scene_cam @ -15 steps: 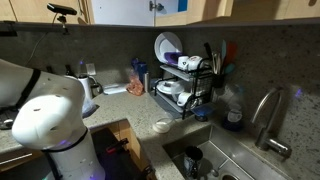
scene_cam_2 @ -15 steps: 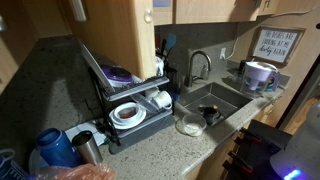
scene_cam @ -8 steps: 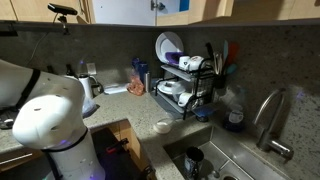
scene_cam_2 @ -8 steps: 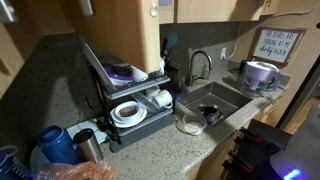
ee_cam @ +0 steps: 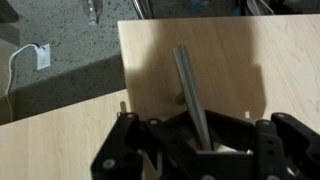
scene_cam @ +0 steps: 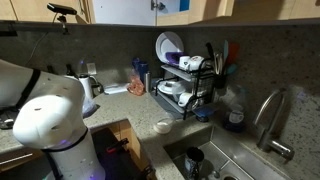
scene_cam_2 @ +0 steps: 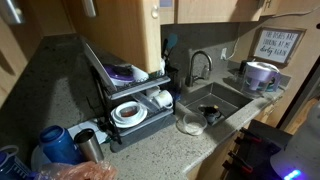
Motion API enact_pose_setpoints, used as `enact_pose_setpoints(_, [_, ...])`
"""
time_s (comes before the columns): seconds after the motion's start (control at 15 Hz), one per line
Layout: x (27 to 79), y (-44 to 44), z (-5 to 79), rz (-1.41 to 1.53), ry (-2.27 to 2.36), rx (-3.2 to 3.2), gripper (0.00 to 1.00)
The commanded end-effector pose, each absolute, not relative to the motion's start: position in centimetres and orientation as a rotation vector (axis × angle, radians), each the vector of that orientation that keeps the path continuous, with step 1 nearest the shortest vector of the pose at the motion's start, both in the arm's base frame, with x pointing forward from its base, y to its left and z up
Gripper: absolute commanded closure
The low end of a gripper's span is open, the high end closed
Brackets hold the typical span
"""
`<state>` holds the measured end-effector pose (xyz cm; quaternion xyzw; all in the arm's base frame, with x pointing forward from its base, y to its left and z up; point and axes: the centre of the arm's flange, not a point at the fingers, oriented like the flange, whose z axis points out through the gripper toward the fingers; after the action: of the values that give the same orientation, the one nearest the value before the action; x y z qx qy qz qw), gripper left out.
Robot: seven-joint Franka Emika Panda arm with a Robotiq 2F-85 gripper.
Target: Open the left door of the cabinet above the faucet
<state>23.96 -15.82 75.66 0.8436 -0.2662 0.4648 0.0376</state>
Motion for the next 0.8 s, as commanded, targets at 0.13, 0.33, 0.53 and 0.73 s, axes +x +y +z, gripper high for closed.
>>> enact_pose_setpoints(0.13, [22.1, -14.6, 75.3, 1.436, -0.759, 2.675, 1.0])
enact_pose_setpoints(0.33, [21.1, -14.1, 75.5, 1.446, -0.724, 2.736, 1.0])
enact_pose_setpoints(0.53, [19.8, -13.2, 75.6, 1.455, -0.668, 2.795, 1.0])
enact_pose_setpoints(0.73, [19.4, -12.8, 75.5, 1.467, -0.668, 2.806, 1.0])
